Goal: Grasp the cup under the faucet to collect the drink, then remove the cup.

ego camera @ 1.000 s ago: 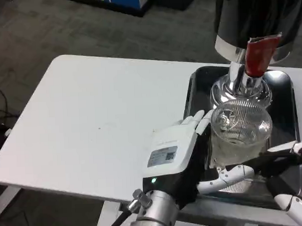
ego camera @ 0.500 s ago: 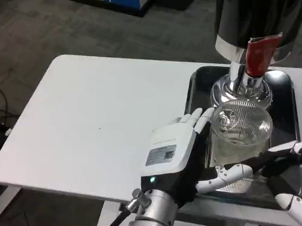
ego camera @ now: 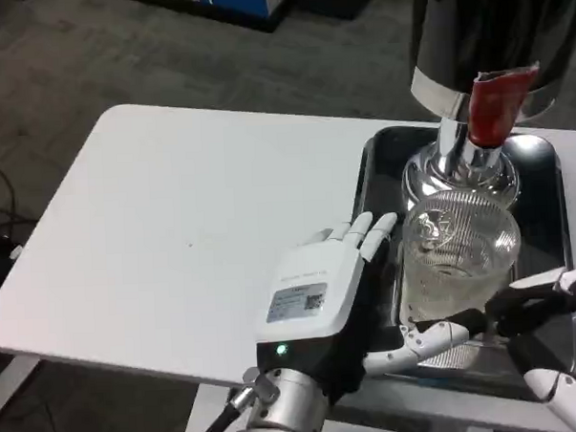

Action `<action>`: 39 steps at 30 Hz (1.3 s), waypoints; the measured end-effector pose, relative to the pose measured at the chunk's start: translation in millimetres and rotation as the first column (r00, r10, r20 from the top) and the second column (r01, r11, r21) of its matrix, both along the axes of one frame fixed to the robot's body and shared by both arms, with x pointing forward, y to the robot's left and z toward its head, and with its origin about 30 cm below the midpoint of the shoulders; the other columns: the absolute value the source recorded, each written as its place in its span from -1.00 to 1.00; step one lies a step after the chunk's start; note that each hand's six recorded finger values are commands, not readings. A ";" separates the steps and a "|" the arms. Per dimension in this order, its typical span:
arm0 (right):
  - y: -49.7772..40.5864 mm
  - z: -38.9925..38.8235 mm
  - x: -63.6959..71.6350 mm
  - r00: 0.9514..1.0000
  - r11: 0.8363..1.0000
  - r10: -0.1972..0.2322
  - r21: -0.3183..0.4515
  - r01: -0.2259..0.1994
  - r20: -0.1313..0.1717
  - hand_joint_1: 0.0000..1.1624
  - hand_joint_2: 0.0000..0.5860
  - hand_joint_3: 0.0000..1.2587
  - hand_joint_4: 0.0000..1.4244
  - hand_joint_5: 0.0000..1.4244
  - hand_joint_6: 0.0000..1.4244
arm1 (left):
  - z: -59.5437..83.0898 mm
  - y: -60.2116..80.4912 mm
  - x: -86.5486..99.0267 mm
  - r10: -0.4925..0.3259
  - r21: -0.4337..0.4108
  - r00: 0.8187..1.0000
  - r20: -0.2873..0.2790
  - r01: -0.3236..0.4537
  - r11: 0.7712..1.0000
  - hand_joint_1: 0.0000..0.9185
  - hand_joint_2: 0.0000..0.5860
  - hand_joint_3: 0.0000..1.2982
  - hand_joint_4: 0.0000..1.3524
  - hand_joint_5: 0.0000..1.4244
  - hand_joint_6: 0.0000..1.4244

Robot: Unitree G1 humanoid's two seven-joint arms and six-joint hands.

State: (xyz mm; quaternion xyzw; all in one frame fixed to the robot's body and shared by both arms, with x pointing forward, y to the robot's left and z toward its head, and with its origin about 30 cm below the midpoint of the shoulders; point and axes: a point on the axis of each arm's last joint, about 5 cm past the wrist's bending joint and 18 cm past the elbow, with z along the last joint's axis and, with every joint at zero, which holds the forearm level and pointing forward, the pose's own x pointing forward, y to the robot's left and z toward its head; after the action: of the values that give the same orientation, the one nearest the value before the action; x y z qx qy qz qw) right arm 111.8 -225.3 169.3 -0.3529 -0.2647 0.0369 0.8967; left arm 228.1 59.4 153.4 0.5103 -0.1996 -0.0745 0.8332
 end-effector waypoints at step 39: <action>0.6 0.0 0.0 1.000 1.000 0.005 0.001 -0.005 0.006 -0.29 0.33 -0.11 -0.17 -0.22 -0.46 | 17.9 12.3 -7.3 0.006 -0.034 0.999 0.046 -0.005 0.999 -0.68 -0.62 -0.78 -0.93 -0.87 -0.87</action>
State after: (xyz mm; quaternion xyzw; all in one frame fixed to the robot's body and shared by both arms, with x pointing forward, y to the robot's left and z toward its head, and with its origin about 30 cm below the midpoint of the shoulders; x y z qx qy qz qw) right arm 111.8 -224.6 169.3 -0.3517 -0.2680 0.0378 0.8961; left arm 220.8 71.7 171.4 0.4982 -0.2186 -0.0571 0.8371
